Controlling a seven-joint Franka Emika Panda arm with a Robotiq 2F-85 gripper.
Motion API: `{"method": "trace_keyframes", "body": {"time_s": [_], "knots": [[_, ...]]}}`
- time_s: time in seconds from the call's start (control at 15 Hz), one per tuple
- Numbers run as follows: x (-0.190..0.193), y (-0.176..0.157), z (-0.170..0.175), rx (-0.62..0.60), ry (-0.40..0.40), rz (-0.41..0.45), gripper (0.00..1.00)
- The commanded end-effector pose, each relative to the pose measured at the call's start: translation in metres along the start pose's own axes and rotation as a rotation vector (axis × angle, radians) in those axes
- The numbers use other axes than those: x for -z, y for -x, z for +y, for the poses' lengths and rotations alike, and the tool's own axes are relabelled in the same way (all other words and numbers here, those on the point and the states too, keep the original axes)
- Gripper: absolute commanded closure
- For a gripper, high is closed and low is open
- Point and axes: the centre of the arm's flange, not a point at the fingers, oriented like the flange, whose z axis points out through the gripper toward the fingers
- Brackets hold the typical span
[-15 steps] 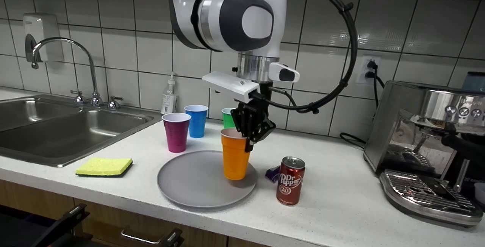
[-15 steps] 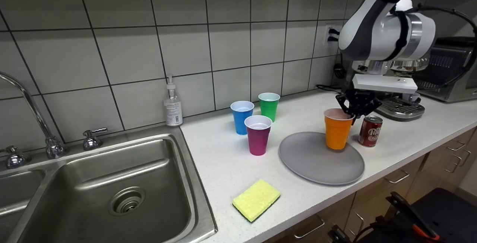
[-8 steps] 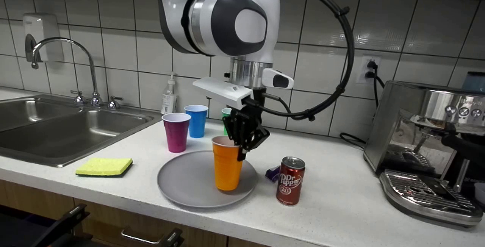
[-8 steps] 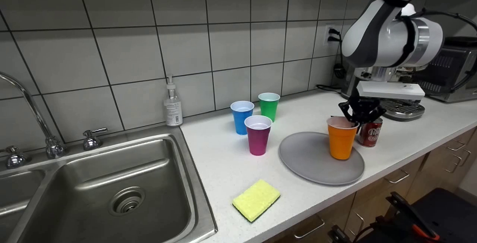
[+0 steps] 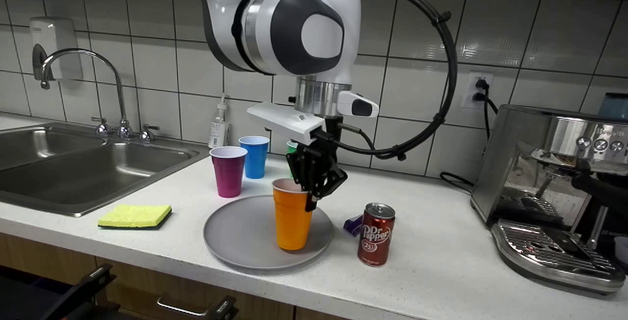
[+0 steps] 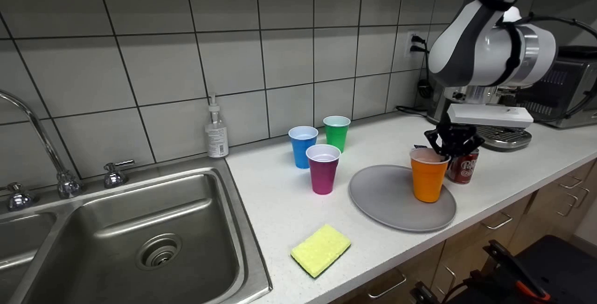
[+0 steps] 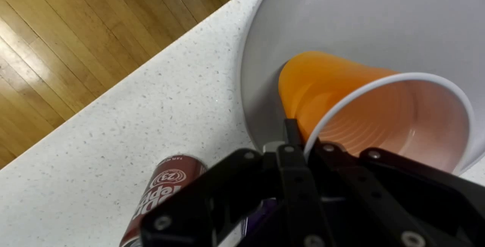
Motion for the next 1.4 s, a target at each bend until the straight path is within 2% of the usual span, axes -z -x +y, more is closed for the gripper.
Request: {"method": "trace_keyframes", "body": {"time_s": [0.0, 0.27, 0.33, 0.47, 1.0, 1.07, 1.33], "knots": [[0.002, 0.008, 0.005, 0.018, -0.008, 0.022, 0.99], [0.000, 0.008, 0.005, 0.018, -0.010, 0.028, 0.99], [0.001, 0.008, 0.004, 0.023, -0.009, 0.028, 0.71], [0.002, 0.008, 0.004, 0.025, -0.008, 0.027, 0.65], [0.010, 0.006, 0.001, 0.038, -0.008, 0.021, 0.04], [0.014, 0.005, 0.000, 0.035, -0.014, 0.026, 0.00], [0.027, -0.001, -0.005, 0.038, -0.034, 0.050, 0.00]]}}
